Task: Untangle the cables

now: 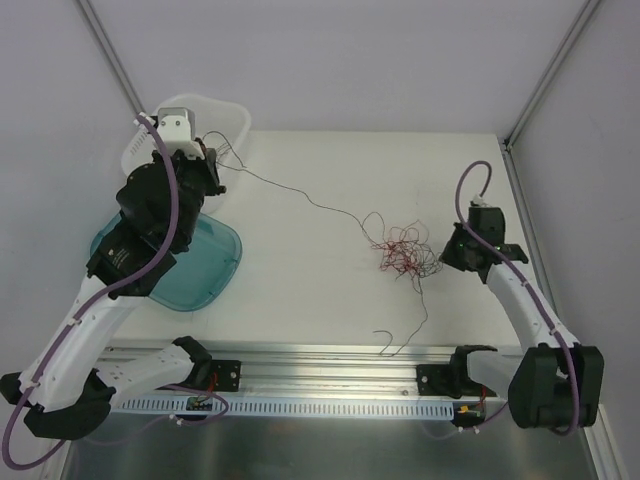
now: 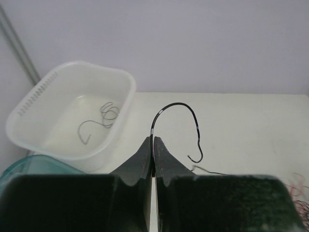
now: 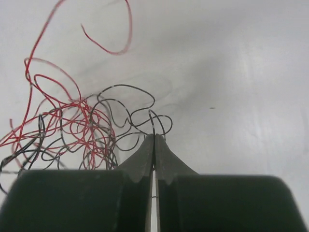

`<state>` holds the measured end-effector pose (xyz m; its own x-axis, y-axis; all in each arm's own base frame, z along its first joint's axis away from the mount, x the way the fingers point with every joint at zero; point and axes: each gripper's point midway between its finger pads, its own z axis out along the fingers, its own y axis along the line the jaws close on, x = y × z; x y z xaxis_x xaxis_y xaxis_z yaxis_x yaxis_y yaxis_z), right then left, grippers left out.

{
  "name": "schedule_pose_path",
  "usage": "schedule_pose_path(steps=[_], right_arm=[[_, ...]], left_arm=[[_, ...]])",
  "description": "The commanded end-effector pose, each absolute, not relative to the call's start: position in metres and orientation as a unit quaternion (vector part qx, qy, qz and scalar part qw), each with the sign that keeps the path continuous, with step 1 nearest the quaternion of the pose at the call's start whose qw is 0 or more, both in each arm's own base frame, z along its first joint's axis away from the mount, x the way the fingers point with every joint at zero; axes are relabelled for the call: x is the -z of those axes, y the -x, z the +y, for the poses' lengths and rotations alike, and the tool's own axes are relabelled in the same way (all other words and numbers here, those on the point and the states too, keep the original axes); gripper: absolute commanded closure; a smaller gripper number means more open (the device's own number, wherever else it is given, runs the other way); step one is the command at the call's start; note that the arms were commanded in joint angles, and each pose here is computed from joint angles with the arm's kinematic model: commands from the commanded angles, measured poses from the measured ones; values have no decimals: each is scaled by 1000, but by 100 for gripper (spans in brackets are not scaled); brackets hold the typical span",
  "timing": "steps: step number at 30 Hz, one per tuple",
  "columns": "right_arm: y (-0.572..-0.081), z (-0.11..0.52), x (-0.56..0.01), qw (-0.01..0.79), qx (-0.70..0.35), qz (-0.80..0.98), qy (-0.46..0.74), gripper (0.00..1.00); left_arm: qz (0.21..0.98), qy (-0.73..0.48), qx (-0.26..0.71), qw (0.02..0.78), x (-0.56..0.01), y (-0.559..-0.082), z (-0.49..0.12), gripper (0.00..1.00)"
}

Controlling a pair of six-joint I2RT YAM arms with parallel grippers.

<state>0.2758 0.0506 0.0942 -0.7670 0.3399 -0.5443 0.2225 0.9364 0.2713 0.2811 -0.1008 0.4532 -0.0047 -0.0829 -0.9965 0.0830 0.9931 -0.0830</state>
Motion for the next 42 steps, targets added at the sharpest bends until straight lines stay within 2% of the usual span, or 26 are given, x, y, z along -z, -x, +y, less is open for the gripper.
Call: schedule_pose_path(steps=[1,4,6,11,13,16,17,19,20,22,23,25,26,29,30,32,33,35,39,42], right_arm=[[-264,8,-114,316,-57,925,-205,99],[-264,-5,-131,328,-65,914,-230,99],[-267,1,-139,338,-84,910,-223,99],[-264,16,-143,345,-103,913,-191,99],[-260,18,-141,342,-96,918,-176,97],[-256,28,-141,337,-103,924,-148,86],[-255,32,-142,337,-108,924,-143,75],[-252,41,-146,342,-117,924,-124,64],[-251,45,-148,345,-118,924,-117,53],[-248,54,-155,354,-121,923,-94,43],[-245,57,-156,354,-119,924,-85,35],[-242,66,-161,359,-124,923,-59,28],[-239,70,-162,359,-125,924,-50,23],[-232,78,-166,364,-128,922,-29,19],[-230,79,-168,371,-127,920,-26,18],[-227,79,-170,374,-126,918,-26,18],[-226,78,-172,378,-125,917,-28,17],[-224,76,-177,389,-125,912,-35,17],[-223,63,-179,399,-97,910,-60,14],[-219,58,-178,396,-88,911,-73,13]], left_arm=[[708,52,-53,703,-447,-285,-54,100],[728,62,-101,676,-422,-290,-42,100],[744,45,-98,659,-407,-291,-47,100],[789,-31,80,608,-349,-288,-121,100],[807,-45,117,577,-323,-284,-138,100],[827,-69,190,525,-290,-270,-169,100],[832,-77,205,510,-280,-267,-178,99],[848,-89,220,474,-252,-259,-192,96],[857,-104,220,454,-236,-254,-202,96],[877,-104,199,424,-204,-249,-205,94],[888,-107,191,404,-187,-245,-211,92],[905,-94,183,371,-160,-238,-213,85],[915,-94,175,352,-146,-236,-214,70],[928,-102,179,312,-122,-221,-224,48],[924,-124,183,311,-123,-215,-234,34],[917,-162,181,316,-126,-210,-247,21],[908,-194,180,325,-130,-209,-254,10],[886,-249,191,342,-143,-203,-277,5],[812,-395,198,381,-162,-193,-319,4],[781,-439,186,404,-170,-199,-332,4]])
